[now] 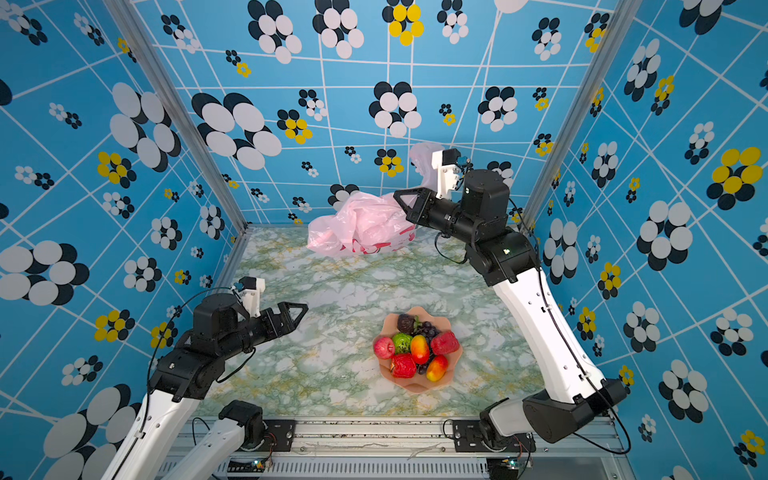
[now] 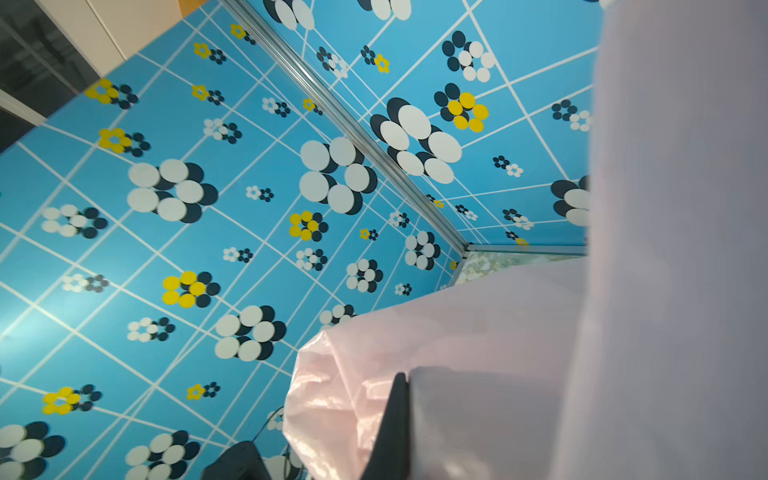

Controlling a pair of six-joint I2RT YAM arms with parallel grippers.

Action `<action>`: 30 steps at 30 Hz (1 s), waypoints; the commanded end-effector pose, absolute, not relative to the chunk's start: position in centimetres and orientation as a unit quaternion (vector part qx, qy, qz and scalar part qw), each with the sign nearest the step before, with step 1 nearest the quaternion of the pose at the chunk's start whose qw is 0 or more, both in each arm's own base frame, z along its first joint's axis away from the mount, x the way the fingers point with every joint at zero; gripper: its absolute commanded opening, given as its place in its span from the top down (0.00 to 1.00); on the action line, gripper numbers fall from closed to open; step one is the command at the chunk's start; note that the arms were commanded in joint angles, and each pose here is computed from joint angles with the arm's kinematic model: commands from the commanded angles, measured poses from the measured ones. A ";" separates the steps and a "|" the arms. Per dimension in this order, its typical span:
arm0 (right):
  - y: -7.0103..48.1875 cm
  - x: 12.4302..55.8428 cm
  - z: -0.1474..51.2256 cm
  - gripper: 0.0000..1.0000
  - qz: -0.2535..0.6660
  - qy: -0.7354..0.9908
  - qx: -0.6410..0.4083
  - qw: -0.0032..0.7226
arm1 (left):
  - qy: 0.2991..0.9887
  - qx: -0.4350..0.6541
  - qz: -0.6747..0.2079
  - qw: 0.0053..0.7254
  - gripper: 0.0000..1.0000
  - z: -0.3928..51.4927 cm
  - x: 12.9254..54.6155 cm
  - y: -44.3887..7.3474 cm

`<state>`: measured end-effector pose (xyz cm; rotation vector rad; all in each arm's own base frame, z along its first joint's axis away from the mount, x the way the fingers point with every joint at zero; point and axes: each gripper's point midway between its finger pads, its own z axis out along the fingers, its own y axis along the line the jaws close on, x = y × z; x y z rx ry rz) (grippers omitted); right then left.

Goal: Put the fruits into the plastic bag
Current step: 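Grasp the pink bag with the right gripper and lift it toward the center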

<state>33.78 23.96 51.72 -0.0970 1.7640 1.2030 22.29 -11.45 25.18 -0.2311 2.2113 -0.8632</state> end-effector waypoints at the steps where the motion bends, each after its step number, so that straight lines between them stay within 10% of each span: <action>1: 22.9 31.5 55.1 1.00 0.536 0.691 -0.011 0.485 | 0.848 -0.073 -0.360 0.382 0.01 26.9 22.2 -12.0; 20: 23.1 27.4 56.7 1.00 0.596 0.660 -0.046 0.454 | 0.796 -0.060 -0.436 0.416 0.01 30.0 23.2 -13.9; 30: 27.0 23.9 56.8 1.00 0.621 0.592 -0.273 0.436 | 0.773 -0.168 -0.545 0.278 0.01 28.1 25.5 -14.9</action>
